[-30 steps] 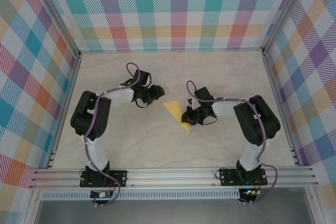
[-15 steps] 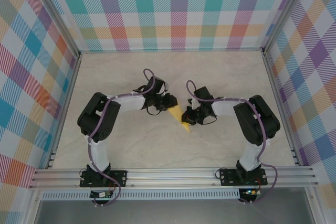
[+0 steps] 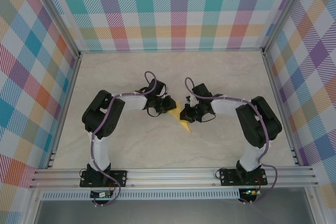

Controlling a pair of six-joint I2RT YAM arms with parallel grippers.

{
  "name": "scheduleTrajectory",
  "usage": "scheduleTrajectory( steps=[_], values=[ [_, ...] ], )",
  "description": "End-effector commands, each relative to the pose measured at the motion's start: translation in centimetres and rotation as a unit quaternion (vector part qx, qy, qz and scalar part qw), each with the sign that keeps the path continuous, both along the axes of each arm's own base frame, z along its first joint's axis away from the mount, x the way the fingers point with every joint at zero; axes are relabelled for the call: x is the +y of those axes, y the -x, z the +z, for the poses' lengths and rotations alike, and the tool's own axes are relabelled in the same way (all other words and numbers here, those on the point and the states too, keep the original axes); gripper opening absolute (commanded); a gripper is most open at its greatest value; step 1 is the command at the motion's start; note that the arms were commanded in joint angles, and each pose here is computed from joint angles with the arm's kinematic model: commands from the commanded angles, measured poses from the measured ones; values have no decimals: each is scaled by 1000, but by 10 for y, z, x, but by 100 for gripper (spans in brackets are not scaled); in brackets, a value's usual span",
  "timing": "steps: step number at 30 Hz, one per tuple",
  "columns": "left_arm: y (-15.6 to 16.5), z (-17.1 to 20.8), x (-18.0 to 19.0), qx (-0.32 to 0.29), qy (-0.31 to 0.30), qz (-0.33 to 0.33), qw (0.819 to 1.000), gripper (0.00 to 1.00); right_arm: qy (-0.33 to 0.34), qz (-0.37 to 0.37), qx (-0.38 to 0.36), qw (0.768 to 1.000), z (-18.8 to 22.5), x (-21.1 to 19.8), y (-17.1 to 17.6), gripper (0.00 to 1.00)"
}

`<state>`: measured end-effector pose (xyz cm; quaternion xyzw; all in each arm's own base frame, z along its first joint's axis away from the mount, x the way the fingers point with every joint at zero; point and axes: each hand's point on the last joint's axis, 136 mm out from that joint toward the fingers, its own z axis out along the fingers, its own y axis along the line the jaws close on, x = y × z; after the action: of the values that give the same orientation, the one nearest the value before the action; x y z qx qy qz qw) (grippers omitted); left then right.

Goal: Fold a paper plane with a square sheet of paper (pick it up from the middle)
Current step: Fold the wing for the fifth time at the center of the table.

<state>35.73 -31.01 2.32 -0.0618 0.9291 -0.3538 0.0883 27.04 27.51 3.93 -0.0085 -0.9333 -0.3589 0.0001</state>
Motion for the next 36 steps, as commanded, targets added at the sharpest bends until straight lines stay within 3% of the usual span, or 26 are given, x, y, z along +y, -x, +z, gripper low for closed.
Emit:
scheduleTrajectory(
  steps=[1, 12, 19, 25, 36],
  values=[
    [11, -28, 11, 38, -29, 1, 999, 17, -16, 3, 4, 1000, 5, 14, -7, 5],
    [14, -30, 10, 43, -29, -4, 999, 17, -27, 9, 11, 1000, -2, 35, -20, 5],
    [15, -29, 10, 43, -30, -5, 999, 17, 7, 5, 20, 1000, -21, 28, -19, 6],
    [14, -34, 15, 48, -41, 4, 998, 13, 69, 10, 53, 996, -56, 2, 2, 7],
    [20, -47, 31, 62, -72, 18, 995, 9, 48, 13, 62, 997, -41, -5, 26, 10]
  ],
)
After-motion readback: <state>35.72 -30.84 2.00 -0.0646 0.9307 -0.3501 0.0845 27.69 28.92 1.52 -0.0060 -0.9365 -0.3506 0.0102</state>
